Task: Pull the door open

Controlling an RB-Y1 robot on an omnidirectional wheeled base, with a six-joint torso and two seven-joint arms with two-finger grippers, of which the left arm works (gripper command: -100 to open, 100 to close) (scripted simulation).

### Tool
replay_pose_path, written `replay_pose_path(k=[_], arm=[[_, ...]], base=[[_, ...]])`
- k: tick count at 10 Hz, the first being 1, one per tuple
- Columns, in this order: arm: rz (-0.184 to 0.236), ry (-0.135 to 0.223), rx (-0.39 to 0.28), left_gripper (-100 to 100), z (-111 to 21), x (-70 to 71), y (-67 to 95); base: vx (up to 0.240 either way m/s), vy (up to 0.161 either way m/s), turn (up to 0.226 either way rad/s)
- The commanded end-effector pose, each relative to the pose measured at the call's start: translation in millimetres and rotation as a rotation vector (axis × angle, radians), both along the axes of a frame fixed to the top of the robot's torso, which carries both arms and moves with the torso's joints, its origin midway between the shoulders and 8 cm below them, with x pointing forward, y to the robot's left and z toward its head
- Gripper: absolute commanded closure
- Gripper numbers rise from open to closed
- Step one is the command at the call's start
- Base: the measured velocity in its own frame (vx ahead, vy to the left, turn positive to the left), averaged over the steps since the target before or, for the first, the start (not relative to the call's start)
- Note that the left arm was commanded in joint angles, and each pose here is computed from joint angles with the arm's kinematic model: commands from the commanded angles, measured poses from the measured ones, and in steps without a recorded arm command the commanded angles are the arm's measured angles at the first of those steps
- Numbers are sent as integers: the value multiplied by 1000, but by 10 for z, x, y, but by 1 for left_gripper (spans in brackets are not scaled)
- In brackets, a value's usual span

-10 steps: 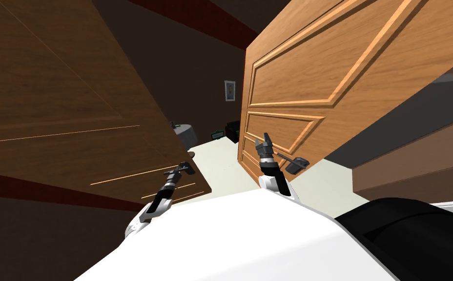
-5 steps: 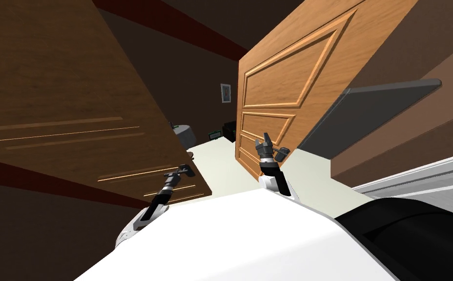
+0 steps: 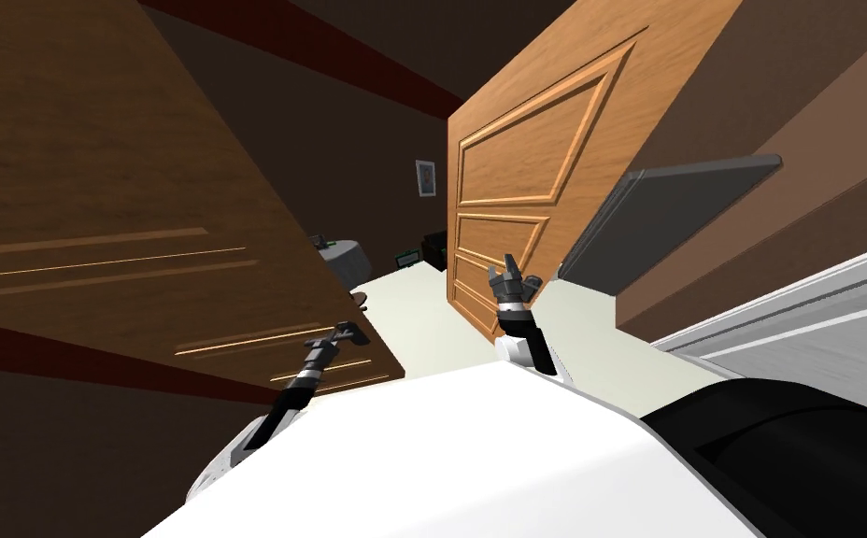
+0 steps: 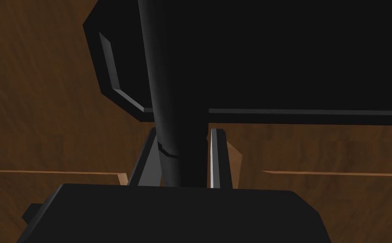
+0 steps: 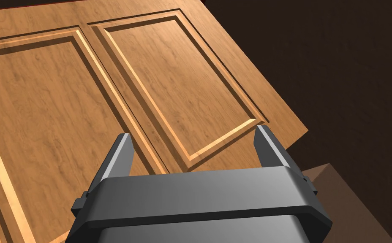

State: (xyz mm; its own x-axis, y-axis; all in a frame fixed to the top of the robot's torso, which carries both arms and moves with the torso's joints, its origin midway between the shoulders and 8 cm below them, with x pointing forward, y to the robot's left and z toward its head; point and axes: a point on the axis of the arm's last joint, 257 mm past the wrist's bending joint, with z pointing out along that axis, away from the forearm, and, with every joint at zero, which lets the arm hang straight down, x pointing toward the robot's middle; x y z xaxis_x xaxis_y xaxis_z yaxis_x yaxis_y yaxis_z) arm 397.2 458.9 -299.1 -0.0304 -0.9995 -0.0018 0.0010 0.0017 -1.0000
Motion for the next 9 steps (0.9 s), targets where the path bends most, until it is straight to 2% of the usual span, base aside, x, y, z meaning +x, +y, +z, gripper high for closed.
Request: replay_pose_path(k=[1, 5, 9], arm=[[-11, -1, 2, 100, 13, -171, 60], [-48, -2, 1, 100, 38, -534, 164], [-75, 1, -2, 100, 65, -774, 220]], base=[[-88, 18, -93], [-105, 21, -87], [-76, 9, -52]])
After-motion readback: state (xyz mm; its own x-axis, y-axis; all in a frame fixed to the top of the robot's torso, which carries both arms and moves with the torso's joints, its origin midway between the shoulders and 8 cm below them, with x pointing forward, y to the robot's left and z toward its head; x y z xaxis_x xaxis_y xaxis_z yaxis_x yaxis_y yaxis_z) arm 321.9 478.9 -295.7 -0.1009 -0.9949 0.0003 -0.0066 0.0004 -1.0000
